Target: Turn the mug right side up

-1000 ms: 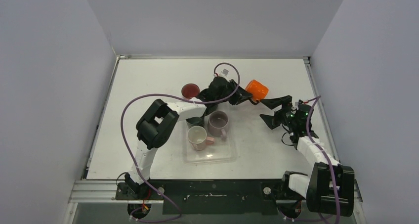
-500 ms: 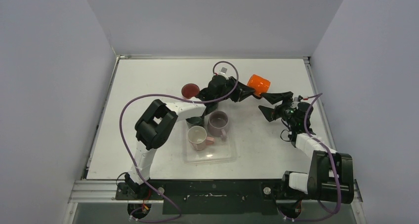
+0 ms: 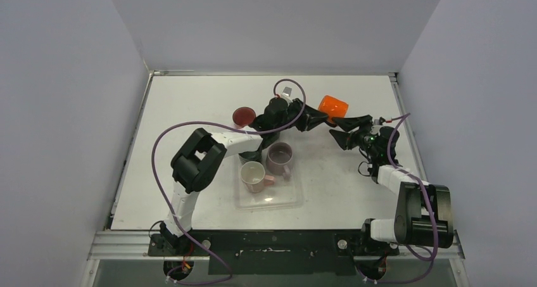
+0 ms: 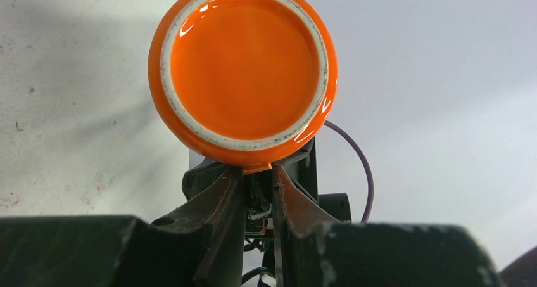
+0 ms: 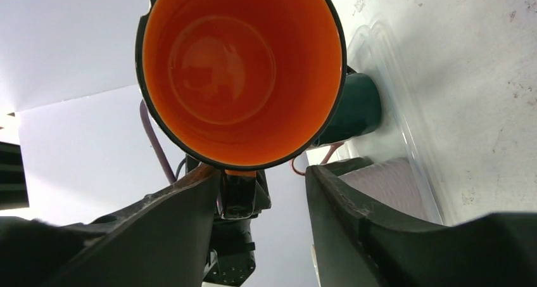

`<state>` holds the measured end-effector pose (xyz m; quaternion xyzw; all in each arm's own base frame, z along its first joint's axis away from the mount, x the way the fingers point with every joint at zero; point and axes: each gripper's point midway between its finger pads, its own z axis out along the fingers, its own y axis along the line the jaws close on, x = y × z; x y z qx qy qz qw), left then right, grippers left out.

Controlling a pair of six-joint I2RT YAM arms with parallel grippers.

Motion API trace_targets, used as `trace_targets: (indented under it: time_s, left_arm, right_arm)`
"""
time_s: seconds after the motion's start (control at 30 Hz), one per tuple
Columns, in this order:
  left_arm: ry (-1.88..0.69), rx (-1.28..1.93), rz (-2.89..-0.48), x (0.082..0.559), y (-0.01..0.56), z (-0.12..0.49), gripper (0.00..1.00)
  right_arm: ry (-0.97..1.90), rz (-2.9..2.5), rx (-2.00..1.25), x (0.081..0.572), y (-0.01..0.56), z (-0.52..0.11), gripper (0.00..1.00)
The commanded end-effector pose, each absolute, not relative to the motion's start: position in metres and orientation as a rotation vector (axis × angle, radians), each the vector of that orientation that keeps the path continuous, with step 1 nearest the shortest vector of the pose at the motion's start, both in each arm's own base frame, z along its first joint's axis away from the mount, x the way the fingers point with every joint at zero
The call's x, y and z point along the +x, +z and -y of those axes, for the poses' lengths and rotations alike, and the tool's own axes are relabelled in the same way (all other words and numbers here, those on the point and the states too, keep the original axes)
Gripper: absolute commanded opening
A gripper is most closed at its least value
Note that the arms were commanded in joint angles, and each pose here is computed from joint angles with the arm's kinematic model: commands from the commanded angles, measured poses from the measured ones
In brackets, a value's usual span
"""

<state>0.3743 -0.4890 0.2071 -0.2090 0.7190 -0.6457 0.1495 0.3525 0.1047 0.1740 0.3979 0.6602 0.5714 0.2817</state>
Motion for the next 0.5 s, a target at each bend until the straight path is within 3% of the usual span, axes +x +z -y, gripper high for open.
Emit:
trace_targets:
  time_s: [0.0, 0.13, 0.27, 0.33, 0.47]
  left_arm:
    - [-2.091, -0.409, -1.773, 0.354, 0.317, 0.484, 0.0]
    - [-2.098, -0.394, -1.78, 0.347, 0.316, 0.486, 0.0]
    - [-2.075, -0.375, -1.801, 0.342, 0.312, 0.486, 0.0]
    - [-2.041, -0.358, -1.82, 0.342, 0.309, 0.485, 0.02]
    - [-1.913, -0.273, -1.872, 0.342, 0.303, 0.481, 0.26]
  right_arm:
    - [1.568, -1.696, 0.912, 0.362, 0.206, -0.109, 0.5]
    - [1.569, -1.686, 0.877, 0.366, 0.212, -0.11, 0.38]
    - [1.564, -1.649, 0.827, 0.368, 0.223, -0.11, 0.13]
    - [1.545, -1.63, 0.795, 0.368, 0.229, -0.108, 0.06]
    - [1.436, -1.619, 0.715, 0.37, 0.239, -0.102, 0.05]
